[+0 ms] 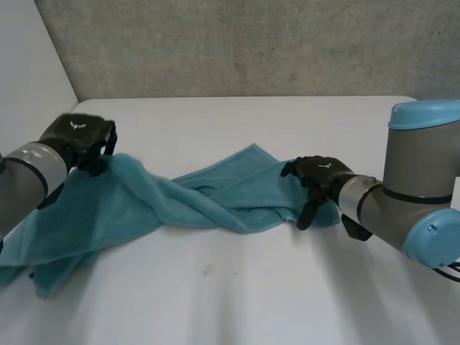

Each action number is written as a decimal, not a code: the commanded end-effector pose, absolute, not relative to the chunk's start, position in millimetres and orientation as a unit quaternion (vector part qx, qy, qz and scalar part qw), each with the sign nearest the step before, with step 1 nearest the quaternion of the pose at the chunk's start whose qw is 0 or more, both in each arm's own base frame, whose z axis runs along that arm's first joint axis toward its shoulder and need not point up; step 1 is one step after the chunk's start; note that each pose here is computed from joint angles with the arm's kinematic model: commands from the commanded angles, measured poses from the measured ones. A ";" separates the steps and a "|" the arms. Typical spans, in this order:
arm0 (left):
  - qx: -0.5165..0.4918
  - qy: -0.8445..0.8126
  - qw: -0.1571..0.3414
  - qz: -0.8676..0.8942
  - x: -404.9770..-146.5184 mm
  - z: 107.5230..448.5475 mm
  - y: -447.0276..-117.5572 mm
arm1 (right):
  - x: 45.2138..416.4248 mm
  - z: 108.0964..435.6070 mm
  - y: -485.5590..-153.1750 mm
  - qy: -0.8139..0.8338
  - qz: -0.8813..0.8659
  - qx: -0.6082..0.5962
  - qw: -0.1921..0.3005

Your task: Fold the laundry

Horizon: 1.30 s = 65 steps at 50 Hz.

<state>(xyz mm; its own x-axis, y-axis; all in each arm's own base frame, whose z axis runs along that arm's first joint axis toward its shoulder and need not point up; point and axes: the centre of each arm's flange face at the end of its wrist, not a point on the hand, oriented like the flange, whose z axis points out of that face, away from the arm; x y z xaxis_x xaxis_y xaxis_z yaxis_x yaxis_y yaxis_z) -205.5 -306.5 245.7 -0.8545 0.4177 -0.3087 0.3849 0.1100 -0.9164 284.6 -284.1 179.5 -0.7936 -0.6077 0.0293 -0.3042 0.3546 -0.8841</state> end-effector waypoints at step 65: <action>-0.326 -0.747 0.084 0.573 -281.5 168.2 -167.3 | 256.3 172.8 -328.2 0.785 -0.555 -0.265 0.076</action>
